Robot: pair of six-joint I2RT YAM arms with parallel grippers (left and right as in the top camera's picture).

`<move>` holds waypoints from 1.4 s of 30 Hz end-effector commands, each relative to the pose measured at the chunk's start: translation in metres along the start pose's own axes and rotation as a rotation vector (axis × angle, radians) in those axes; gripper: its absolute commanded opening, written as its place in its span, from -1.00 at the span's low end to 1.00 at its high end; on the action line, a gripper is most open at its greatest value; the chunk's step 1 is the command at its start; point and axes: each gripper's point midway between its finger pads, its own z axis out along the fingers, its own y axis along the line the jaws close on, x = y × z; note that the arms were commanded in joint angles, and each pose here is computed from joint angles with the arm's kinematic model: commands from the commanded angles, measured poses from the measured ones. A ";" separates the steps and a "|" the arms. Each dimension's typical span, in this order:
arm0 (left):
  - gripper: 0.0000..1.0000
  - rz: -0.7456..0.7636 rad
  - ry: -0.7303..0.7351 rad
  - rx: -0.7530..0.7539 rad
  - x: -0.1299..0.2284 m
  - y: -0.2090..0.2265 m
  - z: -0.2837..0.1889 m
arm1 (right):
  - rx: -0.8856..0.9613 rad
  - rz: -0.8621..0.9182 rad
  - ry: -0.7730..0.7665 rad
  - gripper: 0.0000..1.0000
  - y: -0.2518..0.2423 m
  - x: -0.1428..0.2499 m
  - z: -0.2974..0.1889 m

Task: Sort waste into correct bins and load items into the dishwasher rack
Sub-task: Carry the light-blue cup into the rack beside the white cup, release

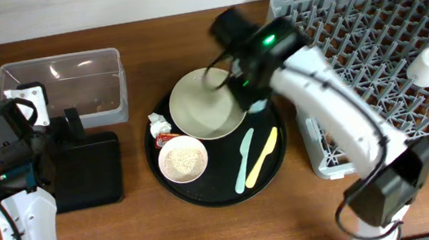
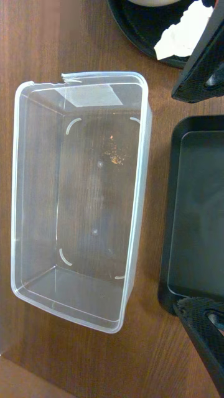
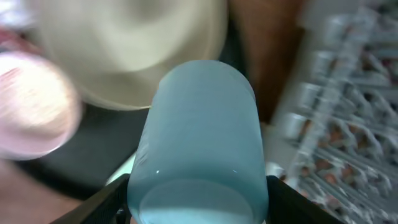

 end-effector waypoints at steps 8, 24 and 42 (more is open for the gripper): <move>0.99 -0.016 -0.020 -0.015 -0.009 0.005 -0.004 | 0.159 0.585 0.013 0.31 -0.211 0.027 0.010; 0.99 -0.016 -0.021 -0.014 -0.009 0.005 -0.004 | 0.151 1.000 -0.090 0.33 -0.352 0.095 0.004; 0.99 -0.016 -0.020 -0.015 -0.009 0.005 -0.004 | 0.172 1.139 -0.030 0.33 -0.377 0.144 0.000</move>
